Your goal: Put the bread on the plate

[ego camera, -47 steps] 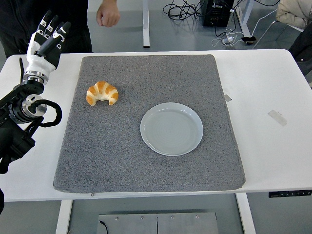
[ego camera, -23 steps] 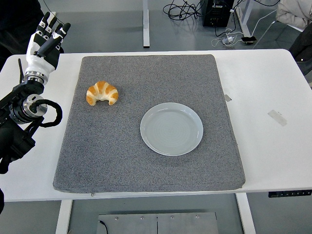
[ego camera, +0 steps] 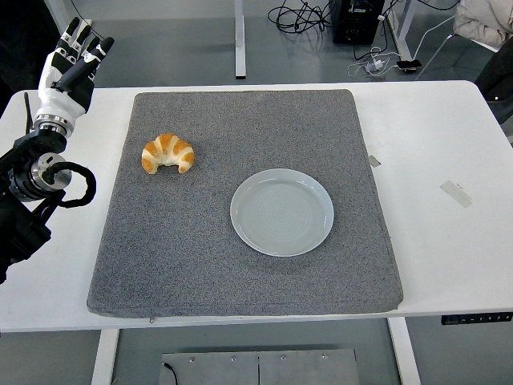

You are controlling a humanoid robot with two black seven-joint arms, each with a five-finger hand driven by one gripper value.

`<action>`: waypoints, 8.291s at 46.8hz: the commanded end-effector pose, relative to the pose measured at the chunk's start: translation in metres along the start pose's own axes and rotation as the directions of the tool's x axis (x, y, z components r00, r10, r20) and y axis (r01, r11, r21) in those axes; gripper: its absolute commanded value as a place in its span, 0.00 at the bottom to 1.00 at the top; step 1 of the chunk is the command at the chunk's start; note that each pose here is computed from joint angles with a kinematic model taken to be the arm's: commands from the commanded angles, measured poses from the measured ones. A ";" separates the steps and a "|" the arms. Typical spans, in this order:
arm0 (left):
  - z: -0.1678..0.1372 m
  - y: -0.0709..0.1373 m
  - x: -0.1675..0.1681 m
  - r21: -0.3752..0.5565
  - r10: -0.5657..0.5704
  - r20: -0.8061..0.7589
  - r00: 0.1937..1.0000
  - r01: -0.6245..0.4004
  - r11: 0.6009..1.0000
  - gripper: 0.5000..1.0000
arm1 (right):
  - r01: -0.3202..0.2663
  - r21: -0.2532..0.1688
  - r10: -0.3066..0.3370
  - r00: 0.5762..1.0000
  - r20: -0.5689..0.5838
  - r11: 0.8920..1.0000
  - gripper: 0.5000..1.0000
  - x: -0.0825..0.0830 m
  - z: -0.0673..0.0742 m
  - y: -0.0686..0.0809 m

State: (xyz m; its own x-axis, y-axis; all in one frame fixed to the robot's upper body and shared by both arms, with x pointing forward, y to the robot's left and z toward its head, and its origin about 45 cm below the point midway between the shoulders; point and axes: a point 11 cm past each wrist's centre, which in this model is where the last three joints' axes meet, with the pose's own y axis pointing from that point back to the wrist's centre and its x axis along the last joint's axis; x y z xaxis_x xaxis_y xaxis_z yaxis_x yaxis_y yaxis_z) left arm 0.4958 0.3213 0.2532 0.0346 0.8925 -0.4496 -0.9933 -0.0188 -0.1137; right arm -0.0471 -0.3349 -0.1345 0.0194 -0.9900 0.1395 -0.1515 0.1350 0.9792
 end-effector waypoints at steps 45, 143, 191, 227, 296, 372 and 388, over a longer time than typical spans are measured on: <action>0.054 -0.003 -0.040 0.300 -0.407 0.710 0.574 0.277 0.913 0.87 | 0.000 0.000 0.000 1.000 0.001 1.000 1.00 0.000 0.000 0.000; -0.063 0.045 -0.040 0.448 -0.373 0.878 -0.299 0.243 0.860 0.92 | 0.000 0.000 0.000 1.000 -0.001 1.000 1.00 0.000 0.000 0.000; -0.090 0.040 -0.039 0.466 -0.376 0.854 -0.359 0.209 0.860 0.63 | 0.000 0.000 0.000 1.000 0.001 1.000 1.00 0.000 0.000 0.000; -0.080 0.030 -0.043 0.442 -0.362 0.870 -0.334 0.206 0.873 0.00 | -0.001 0.000 0.001 1.000 -0.001 1.000 1.00 0.000 0.000 0.000; -0.081 0.037 -0.259 0.426 -0.311 0.905 -0.290 0.616 0.663 0.00 | -0.001 0.000 0.001 1.000 0.000 1.000 1.00 0.000 0.000 0.000; -0.163 0.115 -0.193 0.640 -0.412 0.768 -0.490 0.612 0.465 0.00 | 0.000 0.000 0.000 1.000 -0.001 1.000 1.00 0.000 0.000 0.000; -0.167 0.122 -0.195 0.631 -0.419 0.774 -0.474 0.636 0.445 0.73 | 0.000 0.000 0.000 1.000 0.001 1.000 1.00 0.000 0.000 0.000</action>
State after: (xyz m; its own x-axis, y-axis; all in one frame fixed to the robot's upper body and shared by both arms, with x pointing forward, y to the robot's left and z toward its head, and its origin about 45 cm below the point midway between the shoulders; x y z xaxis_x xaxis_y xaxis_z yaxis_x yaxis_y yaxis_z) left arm 0.3888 0.0714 0.1795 0.3123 -0.0687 0.9475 -0.5028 0.8343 0.2262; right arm -0.0471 -0.3348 -0.1345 0.0193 -0.9901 0.1393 -0.1512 0.1348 0.9793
